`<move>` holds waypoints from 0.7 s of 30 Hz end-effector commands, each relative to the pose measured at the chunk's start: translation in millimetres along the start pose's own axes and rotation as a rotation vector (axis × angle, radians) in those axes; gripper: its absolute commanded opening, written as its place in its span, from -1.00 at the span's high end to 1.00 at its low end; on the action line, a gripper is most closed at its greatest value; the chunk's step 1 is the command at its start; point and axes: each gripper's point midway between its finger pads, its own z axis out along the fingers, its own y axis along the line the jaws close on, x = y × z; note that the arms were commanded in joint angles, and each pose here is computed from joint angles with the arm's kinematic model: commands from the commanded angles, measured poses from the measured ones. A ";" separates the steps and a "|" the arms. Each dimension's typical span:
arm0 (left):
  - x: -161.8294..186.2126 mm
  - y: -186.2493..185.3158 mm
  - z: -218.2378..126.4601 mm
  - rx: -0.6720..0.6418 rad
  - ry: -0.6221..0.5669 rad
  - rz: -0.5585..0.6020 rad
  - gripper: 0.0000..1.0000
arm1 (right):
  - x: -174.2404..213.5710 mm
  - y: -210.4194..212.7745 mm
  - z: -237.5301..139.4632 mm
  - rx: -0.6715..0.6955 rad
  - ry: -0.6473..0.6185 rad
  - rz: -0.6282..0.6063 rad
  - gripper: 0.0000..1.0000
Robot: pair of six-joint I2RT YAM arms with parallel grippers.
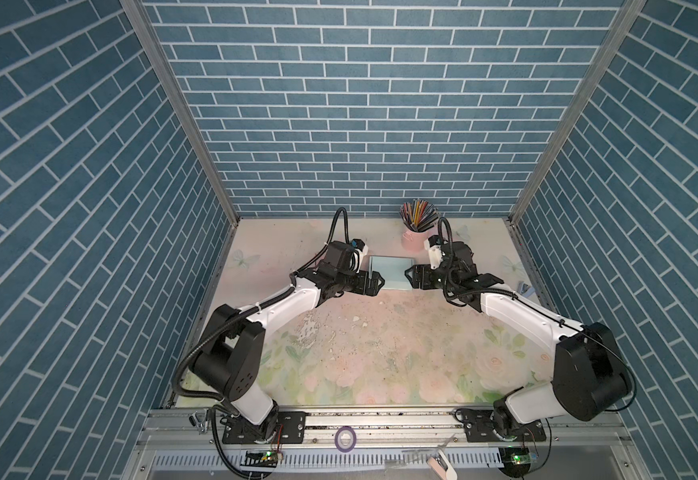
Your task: Fold the paper box
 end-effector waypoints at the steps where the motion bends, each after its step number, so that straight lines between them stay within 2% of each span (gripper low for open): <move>1: 21.3 -4.2 -25.7 -0.020 0.012 0.031 -0.99 | 8.6 -3.2 -21.9 0.054 -0.027 -0.053 -0.58; 6: 50.1 1.7 -69.0 -0.072 0.005 0.035 -0.99 | 19.8 -13.8 -53.4 0.095 -0.115 -0.068 -0.65; 13: 91.0 34.9 -118.8 -0.258 0.004 0.031 -0.99 | 39.3 -41.0 -78.2 0.214 -0.136 -0.084 -0.70; 14: 93.7 39.8 -123.9 -0.284 -0.010 0.021 -0.99 | 42.1 -47.0 -80.0 0.238 -0.141 -0.076 -0.72; 15: 90.1 40.4 -130.9 -0.295 -0.045 0.010 -0.99 | 44.0 -53.4 -82.5 0.259 -0.150 -0.063 -0.95; 16: 98.6 47.0 -132.4 -0.316 -0.051 -0.002 -0.99 | 47.6 -60.4 -84.3 0.277 -0.157 -0.048 -0.96; 21: 98.7 70.1 -155.3 -0.446 -0.159 -0.040 -0.99 | 48.5 -92.4 -112.5 0.414 -0.293 -0.008 -0.97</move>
